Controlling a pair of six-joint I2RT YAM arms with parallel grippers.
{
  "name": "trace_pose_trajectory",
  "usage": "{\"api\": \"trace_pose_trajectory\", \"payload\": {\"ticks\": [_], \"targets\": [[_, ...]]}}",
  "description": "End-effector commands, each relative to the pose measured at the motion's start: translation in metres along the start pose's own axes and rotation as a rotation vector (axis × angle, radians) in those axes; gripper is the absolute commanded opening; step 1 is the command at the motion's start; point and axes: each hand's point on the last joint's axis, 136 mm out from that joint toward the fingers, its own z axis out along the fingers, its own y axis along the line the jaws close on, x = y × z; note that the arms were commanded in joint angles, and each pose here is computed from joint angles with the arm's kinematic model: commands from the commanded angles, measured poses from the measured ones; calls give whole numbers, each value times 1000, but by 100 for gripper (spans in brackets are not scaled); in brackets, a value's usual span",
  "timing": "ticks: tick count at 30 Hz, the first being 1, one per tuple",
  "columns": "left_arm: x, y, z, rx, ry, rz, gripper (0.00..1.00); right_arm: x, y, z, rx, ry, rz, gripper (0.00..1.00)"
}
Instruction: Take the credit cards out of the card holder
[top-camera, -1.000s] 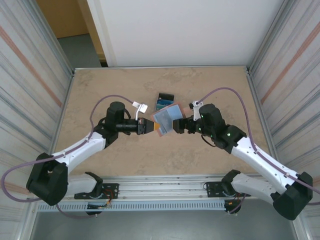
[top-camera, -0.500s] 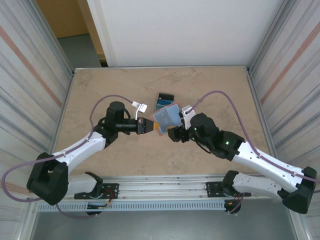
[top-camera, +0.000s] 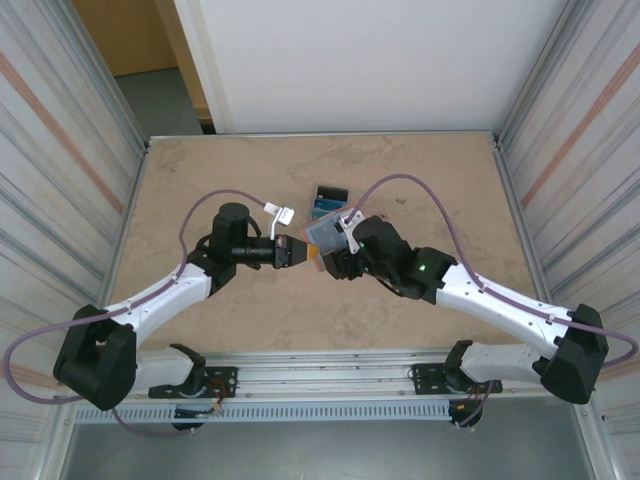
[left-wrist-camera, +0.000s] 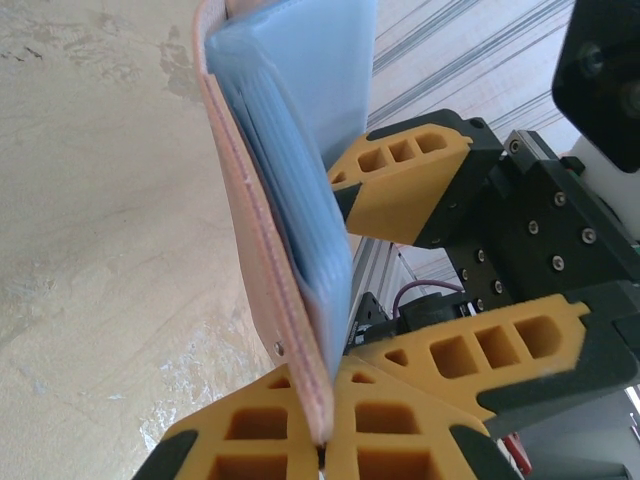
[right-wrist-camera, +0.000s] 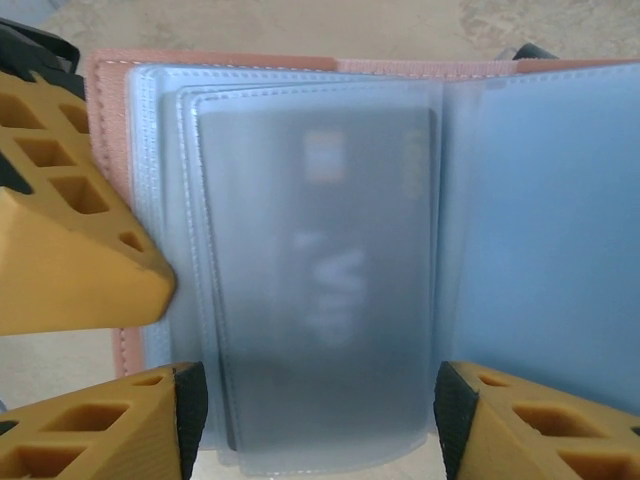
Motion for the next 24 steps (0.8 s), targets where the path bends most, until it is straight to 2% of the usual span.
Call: {"api": "trace_pose_trajectory", "payload": {"ticks": [1,11,15,19,24], "targets": [[-10,-18,-5,49,-22,58,0,-14,2,-5,-23,-24,1,61],[-10,-21,-5,59,-22,67,0,-12,-6,-2,-15,-23,22,58],[-11,-21,-4,60,-21,68,0,-14,-18,-4,50,-39,35,52],[-10,-21,-4,57,-19,66,0,-17,-39,-11,148,-70,69,52],[-10,-21,-4,60,-18,68,0,-14,-46,-9,153,-69,98,56]]}}
